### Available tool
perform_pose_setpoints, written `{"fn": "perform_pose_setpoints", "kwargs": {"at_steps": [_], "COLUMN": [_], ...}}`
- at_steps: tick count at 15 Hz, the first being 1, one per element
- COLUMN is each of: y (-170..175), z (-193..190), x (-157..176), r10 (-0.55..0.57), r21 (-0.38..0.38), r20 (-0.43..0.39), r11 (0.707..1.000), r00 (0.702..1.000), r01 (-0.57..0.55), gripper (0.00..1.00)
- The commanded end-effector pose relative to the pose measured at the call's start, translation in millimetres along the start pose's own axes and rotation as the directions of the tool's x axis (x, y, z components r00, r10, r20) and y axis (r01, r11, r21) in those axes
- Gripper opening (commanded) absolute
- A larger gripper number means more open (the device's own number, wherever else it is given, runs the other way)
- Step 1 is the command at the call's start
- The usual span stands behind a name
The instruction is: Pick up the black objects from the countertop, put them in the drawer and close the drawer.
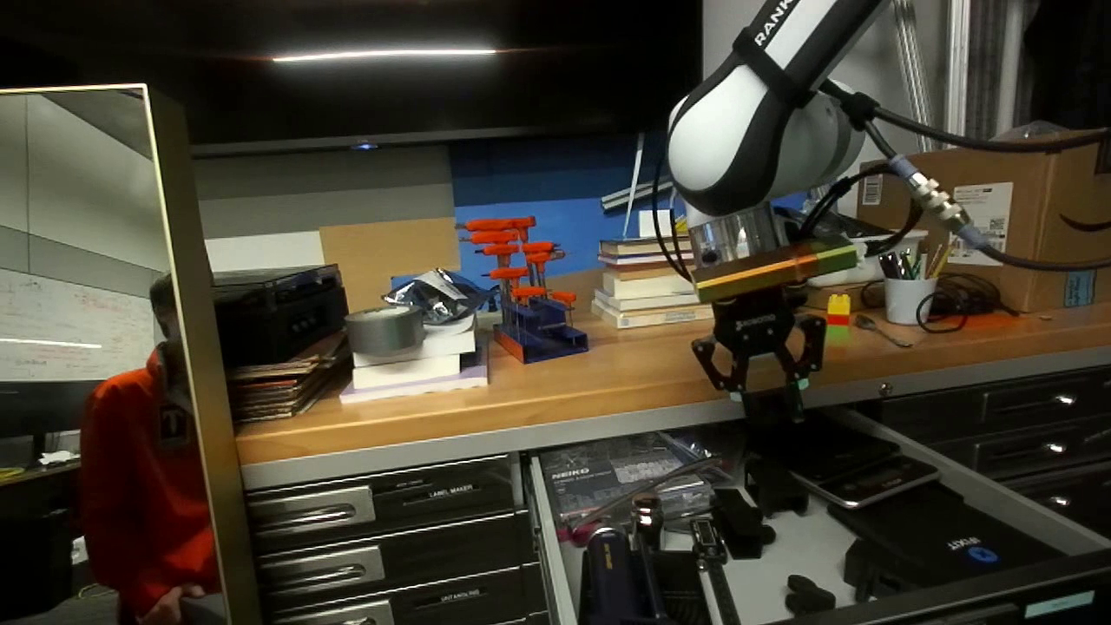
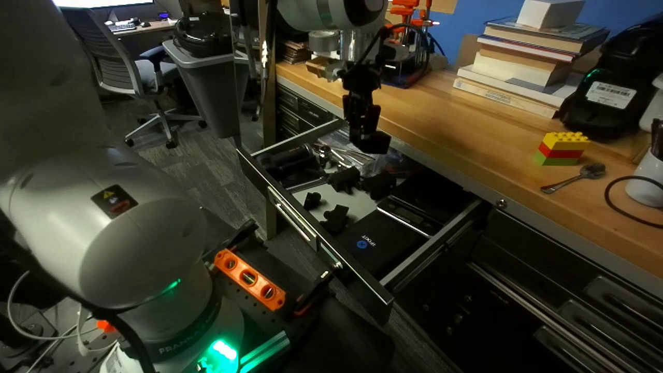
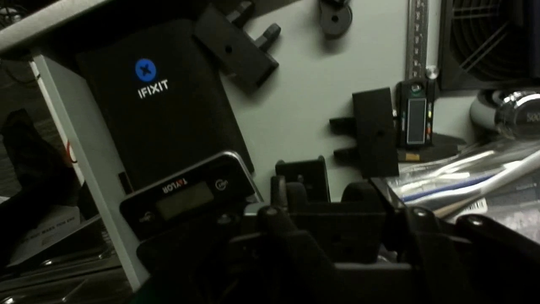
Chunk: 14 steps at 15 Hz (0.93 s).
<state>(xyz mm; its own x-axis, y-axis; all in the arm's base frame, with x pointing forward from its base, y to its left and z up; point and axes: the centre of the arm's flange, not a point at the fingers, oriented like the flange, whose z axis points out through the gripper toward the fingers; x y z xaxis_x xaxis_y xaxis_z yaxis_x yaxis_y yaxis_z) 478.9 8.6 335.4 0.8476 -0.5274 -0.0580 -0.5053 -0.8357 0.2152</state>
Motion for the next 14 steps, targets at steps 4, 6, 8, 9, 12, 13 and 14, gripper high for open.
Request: {"fn": "perform_pose_setpoints", "kwargs": {"at_steps": [4, 6, 8, 9, 12, 13, 14], "y": [-1.1, -11.0, -16.7, -18.1, -18.1, -18.7, -19.8], "z": [45.2, 63.6, 75.7, 79.7, 85.6, 87.4, 89.2], "x": [-55.3, -67.5, -76.4, -80.3, -94.1, -95.5, -96.1], "r10": [0.029, 0.064, 0.117, 0.154, 0.278, 0.310, 0.339], "r21": [0.026, 0.033, 0.036, 0.047, 0.061, 0.065, 0.068], "r20": [-0.025, -0.045, -0.071, -0.082, -0.134, -0.147, -0.158], "r11": [0.999, 0.997, 0.993, 0.987, 0.960, 0.951, 0.941], "r00": [0.999, 0.997, 0.991, 0.985, 0.951, 0.939, 0.927], "r01": [-0.028, -0.063, -0.115, -0.151, -0.272, -0.304, -0.333], "gripper": [0.25, 0.25, 0.25, 0.25, 0.25, 0.25, 0.25]}}
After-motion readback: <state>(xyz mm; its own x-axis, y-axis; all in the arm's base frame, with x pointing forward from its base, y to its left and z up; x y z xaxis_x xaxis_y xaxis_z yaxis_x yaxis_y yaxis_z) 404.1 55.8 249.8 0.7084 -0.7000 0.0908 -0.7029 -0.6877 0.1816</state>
